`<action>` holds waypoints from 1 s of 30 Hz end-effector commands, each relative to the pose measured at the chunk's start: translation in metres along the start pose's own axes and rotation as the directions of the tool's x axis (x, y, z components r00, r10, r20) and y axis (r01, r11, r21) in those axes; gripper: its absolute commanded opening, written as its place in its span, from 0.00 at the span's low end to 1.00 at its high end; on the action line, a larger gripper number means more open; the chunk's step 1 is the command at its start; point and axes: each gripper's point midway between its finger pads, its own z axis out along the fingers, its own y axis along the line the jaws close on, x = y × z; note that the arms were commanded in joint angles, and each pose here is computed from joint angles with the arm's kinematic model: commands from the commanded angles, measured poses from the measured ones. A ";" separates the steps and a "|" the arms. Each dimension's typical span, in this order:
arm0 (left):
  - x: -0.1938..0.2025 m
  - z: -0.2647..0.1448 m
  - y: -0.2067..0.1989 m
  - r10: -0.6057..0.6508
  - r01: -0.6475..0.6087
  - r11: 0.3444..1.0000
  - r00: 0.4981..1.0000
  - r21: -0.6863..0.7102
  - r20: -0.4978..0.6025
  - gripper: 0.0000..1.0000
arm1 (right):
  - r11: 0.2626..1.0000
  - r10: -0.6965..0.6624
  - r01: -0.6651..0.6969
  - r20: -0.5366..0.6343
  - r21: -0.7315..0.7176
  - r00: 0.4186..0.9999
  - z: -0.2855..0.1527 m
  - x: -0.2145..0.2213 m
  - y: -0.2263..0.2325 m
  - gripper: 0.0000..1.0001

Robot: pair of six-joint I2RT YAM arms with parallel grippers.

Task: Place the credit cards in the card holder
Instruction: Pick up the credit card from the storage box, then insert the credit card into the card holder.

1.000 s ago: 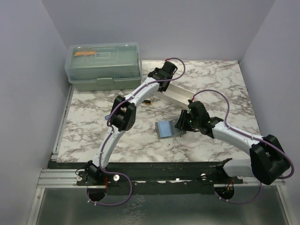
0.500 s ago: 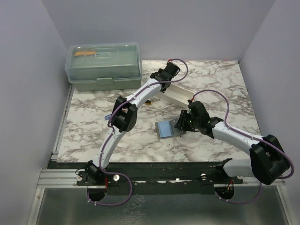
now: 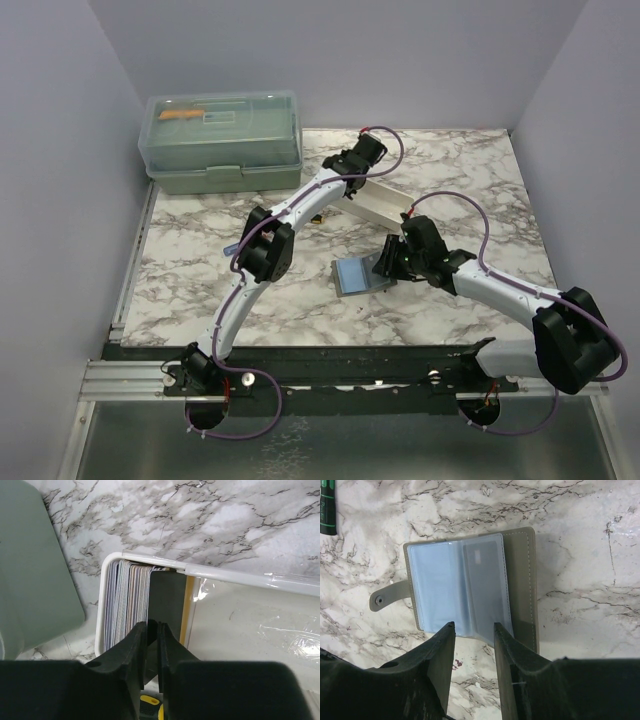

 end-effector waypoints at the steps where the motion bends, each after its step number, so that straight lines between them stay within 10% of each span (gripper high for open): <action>1: -0.017 -0.022 0.014 -0.023 0.023 1.000 0.999 -0.008 0.031 0.12 | 1.000 0.010 -0.010 -0.018 0.004 1.000 -0.001 0.005 -0.003 0.40; 18: -0.057 -0.099 0.010 -0.211 0.193 0.966 0.973 0.173 0.092 0.00 | 0.997 -0.006 0.009 -0.026 0.080 1.000 0.002 0.001 -0.014 0.47; 30: 0.020 -0.220 -0.034 -0.297 0.347 0.715 0.937 0.606 -0.186 0.00 | 0.964 -0.043 0.055 -0.049 0.262 0.998 0.011 -0.003 -0.044 0.49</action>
